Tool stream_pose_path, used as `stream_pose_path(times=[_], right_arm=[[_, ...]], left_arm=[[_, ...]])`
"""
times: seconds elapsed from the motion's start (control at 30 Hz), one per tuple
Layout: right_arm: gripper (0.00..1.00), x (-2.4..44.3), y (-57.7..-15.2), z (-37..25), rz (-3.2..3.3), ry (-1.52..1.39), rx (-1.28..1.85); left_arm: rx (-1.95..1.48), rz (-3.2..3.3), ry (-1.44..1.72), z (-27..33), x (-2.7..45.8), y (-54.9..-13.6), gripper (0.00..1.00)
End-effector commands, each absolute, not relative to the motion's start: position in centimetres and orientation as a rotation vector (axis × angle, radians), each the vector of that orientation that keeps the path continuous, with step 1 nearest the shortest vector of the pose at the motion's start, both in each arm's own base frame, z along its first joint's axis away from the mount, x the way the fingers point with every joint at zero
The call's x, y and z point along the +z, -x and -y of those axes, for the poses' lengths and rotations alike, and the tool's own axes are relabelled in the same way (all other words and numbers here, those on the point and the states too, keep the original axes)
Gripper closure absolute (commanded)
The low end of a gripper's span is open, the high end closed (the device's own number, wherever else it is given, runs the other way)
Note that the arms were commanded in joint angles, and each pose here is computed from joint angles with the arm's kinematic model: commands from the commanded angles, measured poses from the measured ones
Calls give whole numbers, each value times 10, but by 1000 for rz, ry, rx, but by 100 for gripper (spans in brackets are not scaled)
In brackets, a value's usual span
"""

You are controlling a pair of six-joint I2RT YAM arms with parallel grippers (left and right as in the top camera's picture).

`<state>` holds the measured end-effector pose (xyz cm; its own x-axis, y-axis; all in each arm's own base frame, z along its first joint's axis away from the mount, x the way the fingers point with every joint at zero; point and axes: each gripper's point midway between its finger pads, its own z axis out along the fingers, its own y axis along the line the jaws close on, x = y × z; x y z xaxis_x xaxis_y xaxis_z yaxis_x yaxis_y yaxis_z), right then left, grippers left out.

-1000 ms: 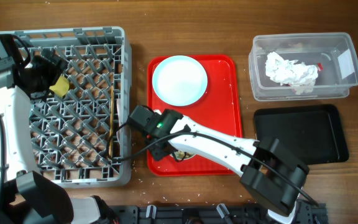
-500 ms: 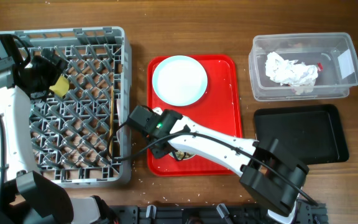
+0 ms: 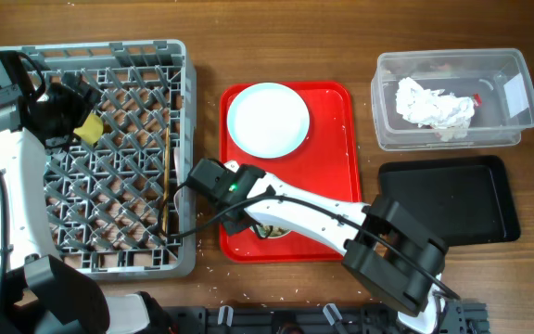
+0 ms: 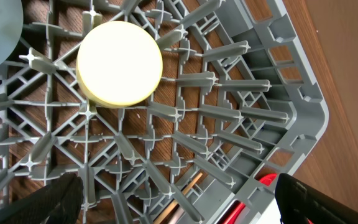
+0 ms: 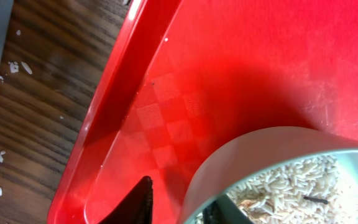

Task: Sort waste into correct bins and load items into the dishwasher rack
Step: 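Move the right gripper to the green rice bowl and grasp its rim, then lift the green bowl and carry it over the black tray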

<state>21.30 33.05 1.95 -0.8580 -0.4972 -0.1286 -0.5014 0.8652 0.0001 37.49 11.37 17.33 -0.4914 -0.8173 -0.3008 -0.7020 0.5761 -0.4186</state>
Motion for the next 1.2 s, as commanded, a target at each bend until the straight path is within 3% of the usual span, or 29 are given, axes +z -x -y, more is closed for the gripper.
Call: stream_pose_path(times=[0.0, 0.07, 0.23, 0.5, 0.77, 1.07, 1.17], right_arm=[[78, 16, -215, -322, -2915, 728, -36], [79, 17, -215, -318, -2921, 723, -58], [96, 20, -215, -319, -2925, 712, -60], [96, 42, -226, -322, -2905, 621, -96], [96, 52, -231, -277, -2907, 250, -350], [96, 124, -285, -164, -2915, -392, -282], [96, 150, -299, -128, -2922, -459, -126]], left_arm=[[-339, -2327, 1218, -114, 178, -374, 0], [-339, -2328, 1216, -113, 178, -374, 0], [-339, -2327, 1218, -114, 178, -374, 0], [-339, -2328, 1217, -113, 178, -374, 0], [-339, -2327, 1217, -113, 178, -374, 0], [-339, -2326, 1219, -114, 178, -374, 0], [-339, -2326, 1219, -114, 178, -374, 0]])
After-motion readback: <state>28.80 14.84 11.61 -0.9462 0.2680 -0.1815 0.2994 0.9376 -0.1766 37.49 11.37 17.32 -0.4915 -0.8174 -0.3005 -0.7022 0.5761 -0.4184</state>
